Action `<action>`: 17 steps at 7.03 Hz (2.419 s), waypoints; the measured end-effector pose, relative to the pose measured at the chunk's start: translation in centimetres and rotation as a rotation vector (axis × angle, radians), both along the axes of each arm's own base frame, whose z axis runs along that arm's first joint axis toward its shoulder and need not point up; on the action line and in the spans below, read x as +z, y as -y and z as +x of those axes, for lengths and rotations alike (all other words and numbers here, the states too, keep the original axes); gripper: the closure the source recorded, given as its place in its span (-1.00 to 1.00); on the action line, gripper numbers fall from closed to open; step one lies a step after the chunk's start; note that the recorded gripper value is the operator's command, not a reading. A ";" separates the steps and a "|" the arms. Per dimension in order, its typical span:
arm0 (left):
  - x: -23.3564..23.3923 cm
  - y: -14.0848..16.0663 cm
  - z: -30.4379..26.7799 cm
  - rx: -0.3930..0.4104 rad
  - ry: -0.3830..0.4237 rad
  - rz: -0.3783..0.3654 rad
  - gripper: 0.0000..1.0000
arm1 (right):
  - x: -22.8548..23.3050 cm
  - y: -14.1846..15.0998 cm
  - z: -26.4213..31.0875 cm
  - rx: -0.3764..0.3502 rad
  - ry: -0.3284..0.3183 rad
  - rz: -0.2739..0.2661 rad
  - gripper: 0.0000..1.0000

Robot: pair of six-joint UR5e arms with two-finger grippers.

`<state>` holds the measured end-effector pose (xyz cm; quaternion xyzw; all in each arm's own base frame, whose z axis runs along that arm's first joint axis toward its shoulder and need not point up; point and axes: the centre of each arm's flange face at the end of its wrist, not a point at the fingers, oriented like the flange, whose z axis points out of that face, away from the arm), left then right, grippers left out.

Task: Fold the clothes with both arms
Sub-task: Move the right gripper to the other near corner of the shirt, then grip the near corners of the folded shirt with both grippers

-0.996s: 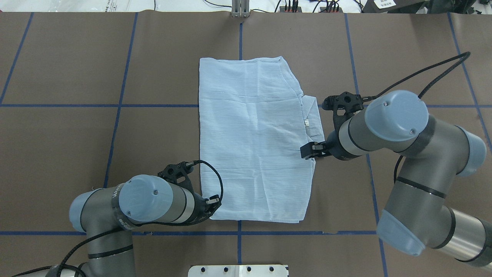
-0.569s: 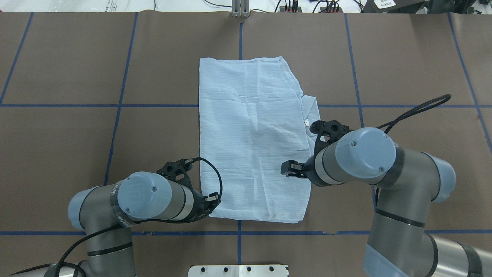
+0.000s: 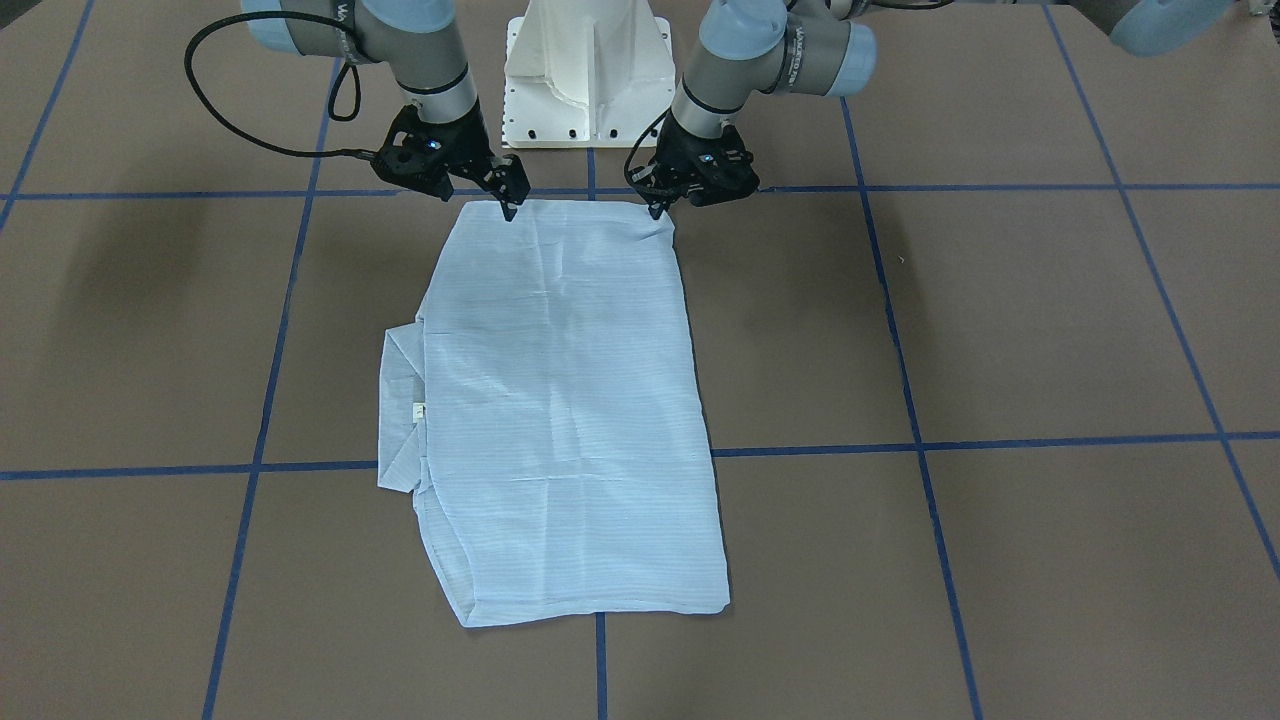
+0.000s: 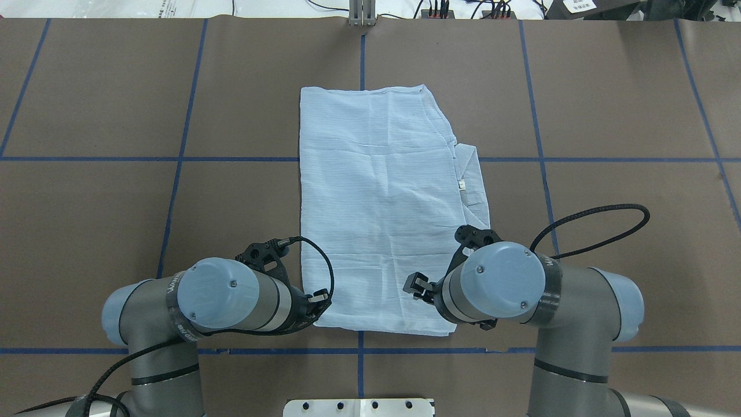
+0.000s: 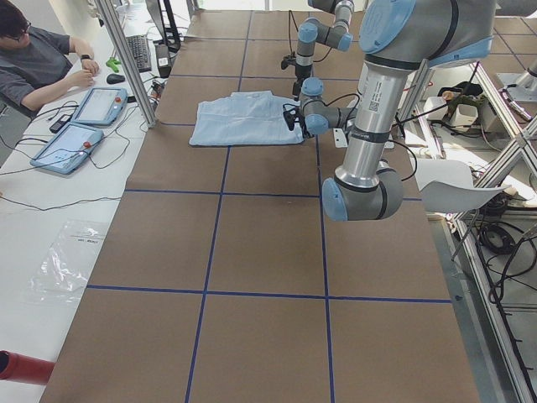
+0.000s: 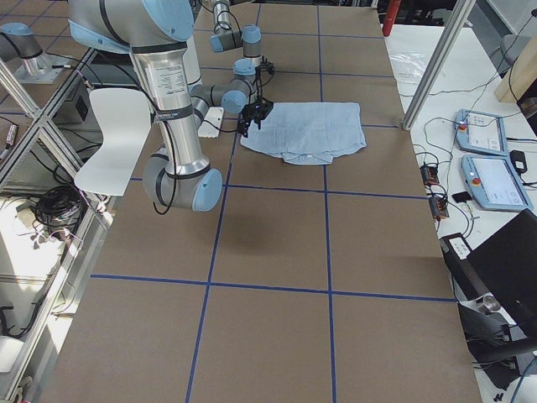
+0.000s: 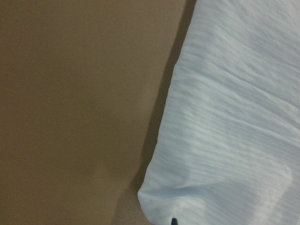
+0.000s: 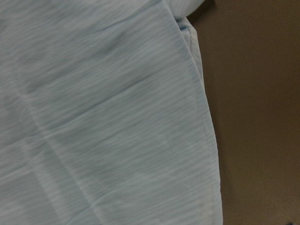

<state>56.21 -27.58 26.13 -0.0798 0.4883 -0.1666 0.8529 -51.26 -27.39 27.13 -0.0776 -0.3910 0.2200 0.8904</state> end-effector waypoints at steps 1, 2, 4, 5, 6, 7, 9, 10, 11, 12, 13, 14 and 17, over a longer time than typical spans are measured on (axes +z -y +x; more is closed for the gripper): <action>0.0 0.0 0.0 0.000 0.000 0.000 1.00 | 0.0 -0.8 -0.6 0.015 -0.005 -0.035 -1.00; 0.0 0.0 0.0 0.000 0.000 0.000 1.00 | 0.3 -1.3 -1.5 0.022 -0.015 -0.057 -1.00; 0.0 0.0 0.0 0.000 0.000 0.000 1.00 | 1.3 -1.8 -3.1 0.021 -0.041 -0.076 -1.00; 0.0 0.0 0.0 0.000 0.000 0.000 1.00 | 1.7 -2.2 -3.5 0.015 -0.048 -0.078 -1.00; 0.0 0.0 0.0 0.000 0.000 0.000 1.00 | 2.0 -2.5 -3.7 0.009 -0.055 -0.079 -1.00; 0.0 0.0 0.0 0.000 0.000 0.000 1.00 | 2.3 -2.7 -4.0 0.005 -0.062 -0.079 -1.00; 0.0 0.0 0.0 0.000 0.000 0.000 1.00 | 3.0 -3.0 -4.8 -0.001 -0.080 -0.077 -1.00; 0.0 0.0 0.0 0.000 0.001 0.000 1.00 | 3.2 -3.1 -5.1 -0.001 -0.085 -0.074 -1.00; 0.1 0.0 0.0 0.000 0.002 0.000 1.00 | 3.2 -3.2 -5.2 0.000 -0.087 -0.073 -1.00; 0.1 0.0 0.0 0.000 0.002 -0.001 1.00 | 3.2 -3.2 -5.2 0.000 -0.085 -0.072 -1.00; 0.1 0.0 0.0 0.000 0.002 -0.001 1.00 | 3.1 -3.3 -5.2 -0.001 -0.084 -0.070 -1.00; 0.1 0.0 0.0 -0.001 0.002 0.000 1.00 | 3.1 -3.3 -5.2 -0.003 -0.084 -0.069 -1.00; -0.6 -0.1 -0.6 -0.002 0.003 -0.001 1.00 | 2.8 -3.3 -5.1 0.000 -0.079 -0.064 -0.96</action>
